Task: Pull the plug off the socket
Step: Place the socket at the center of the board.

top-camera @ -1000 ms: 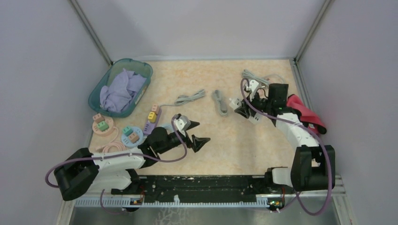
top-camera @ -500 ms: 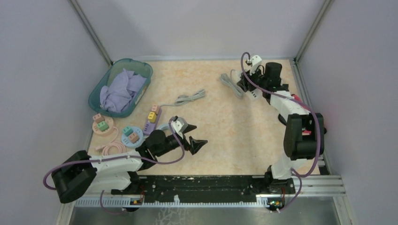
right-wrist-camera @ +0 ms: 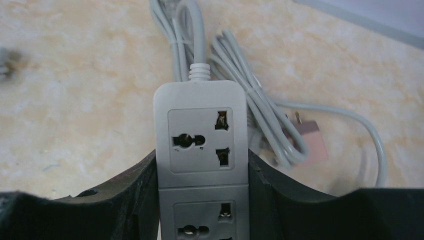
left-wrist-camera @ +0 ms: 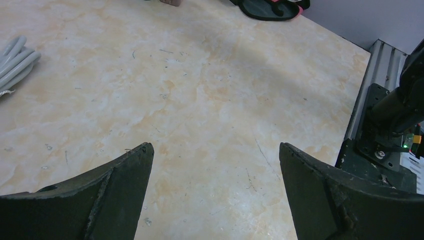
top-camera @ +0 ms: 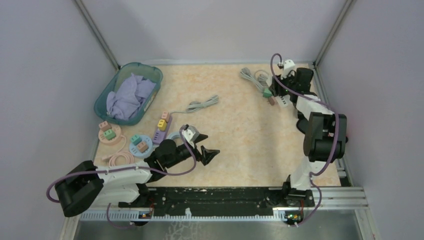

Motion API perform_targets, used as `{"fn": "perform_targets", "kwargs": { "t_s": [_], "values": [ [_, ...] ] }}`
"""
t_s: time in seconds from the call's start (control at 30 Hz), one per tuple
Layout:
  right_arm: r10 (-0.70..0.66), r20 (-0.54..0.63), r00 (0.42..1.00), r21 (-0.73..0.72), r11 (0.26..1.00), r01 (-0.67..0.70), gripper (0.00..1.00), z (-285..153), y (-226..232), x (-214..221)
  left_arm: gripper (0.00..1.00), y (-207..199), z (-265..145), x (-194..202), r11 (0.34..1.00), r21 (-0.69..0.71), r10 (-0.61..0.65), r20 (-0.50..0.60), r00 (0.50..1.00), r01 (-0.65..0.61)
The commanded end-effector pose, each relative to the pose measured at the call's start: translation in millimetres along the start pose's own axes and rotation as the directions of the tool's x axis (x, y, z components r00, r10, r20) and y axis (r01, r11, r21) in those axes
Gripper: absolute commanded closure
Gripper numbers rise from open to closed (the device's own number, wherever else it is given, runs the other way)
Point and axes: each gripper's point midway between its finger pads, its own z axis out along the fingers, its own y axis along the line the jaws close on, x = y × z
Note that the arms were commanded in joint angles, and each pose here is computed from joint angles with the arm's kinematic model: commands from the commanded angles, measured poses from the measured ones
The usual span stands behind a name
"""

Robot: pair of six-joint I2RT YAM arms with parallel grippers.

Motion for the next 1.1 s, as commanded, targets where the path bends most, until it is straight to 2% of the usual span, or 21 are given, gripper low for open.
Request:
{"fn": "perform_targets", "kwargs": {
  "t_s": [0.0, 0.2, 0.67, 1.07],
  "values": [
    [0.009, -0.017, 1.000, 0.073, 0.997, -0.008, 1.00, -21.3, -32.8, 18.2, 0.00, 3.0, 0.0, -0.8, 1.000, -0.009, -0.008, 0.012, 1.000, 0.008],
    [0.047, -0.106, 0.993, 0.063, 0.997, -0.040, 0.99, -31.2, -32.6, 55.5, 0.00, -1.3, 7.8, 0.9, 1.000, 0.018, -0.016, -0.005, 1.000, 0.016],
    [0.225, -0.202, 0.953, 0.182, 0.965, -0.190, 0.89, -17.1, -51.7, 99.9, 0.00, -2.2, 7.6, 4.3, 0.999, 0.016, -0.037, -0.028, 0.999, 0.037],
    [0.262, -0.201, 0.944, 0.222, 0.951, -0.216, 0.65, -17.4, -55.9, 102.9, 0.00, -1.9, 6.4, 3.5, 0.999, 0.016, -0.037, -0.026, 0.999, 0.037]
  ]
}}
